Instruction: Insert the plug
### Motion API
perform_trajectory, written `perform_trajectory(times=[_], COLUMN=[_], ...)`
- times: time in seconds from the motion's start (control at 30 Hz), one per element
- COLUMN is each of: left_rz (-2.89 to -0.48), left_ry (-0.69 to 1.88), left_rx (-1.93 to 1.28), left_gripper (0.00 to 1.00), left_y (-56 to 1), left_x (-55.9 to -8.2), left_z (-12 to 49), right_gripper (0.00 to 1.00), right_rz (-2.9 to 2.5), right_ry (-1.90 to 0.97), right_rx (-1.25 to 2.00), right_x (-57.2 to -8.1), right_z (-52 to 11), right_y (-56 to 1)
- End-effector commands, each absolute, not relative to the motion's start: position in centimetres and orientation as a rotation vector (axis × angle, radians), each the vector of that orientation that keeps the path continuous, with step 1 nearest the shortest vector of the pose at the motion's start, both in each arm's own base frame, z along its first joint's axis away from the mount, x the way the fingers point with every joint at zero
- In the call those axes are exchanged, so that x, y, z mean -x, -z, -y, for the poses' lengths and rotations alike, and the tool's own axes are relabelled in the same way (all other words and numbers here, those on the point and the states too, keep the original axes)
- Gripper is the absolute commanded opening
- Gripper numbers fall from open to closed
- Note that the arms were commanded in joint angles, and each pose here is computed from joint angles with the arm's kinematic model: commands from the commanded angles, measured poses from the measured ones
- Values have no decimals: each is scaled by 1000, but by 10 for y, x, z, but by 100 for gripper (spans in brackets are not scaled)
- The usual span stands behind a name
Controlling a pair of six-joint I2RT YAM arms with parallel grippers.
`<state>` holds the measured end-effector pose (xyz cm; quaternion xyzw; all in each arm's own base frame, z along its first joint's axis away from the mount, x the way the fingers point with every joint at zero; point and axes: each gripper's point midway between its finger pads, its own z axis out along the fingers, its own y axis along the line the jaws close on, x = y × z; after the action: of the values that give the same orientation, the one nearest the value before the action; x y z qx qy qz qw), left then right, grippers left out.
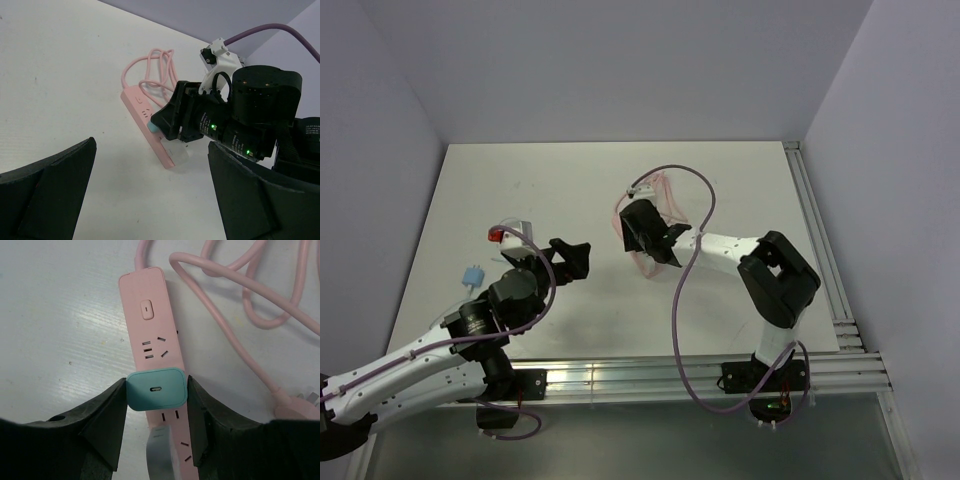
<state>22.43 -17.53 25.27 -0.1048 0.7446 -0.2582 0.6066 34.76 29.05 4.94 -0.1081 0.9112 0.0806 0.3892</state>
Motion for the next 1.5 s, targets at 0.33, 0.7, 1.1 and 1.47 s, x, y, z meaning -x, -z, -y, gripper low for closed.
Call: perform_trajectory(times=[0.33,0.7,1.1,1.47], left_rz=[-1674,-1701,-1760,-1795], left_ry=[669,674,602,572], left_rx=[259,265,318,369], left_gripper=[100,99,99,99], left_y=[-280,-277,-279,-282], left_x=[-220,-219,-225,-231], left_z=[172,175,174,175], right_gripper=[0,0,20,100], right_rz=[-2912,-2926,-2654,-2394], right_ry=[116,9,-17,-154], right_rx=[380,311,280,316], right_x=[-201,-189,-256,-332], right_z=[-214,-218,-247,-284], right_y=[91,98,26,-96])
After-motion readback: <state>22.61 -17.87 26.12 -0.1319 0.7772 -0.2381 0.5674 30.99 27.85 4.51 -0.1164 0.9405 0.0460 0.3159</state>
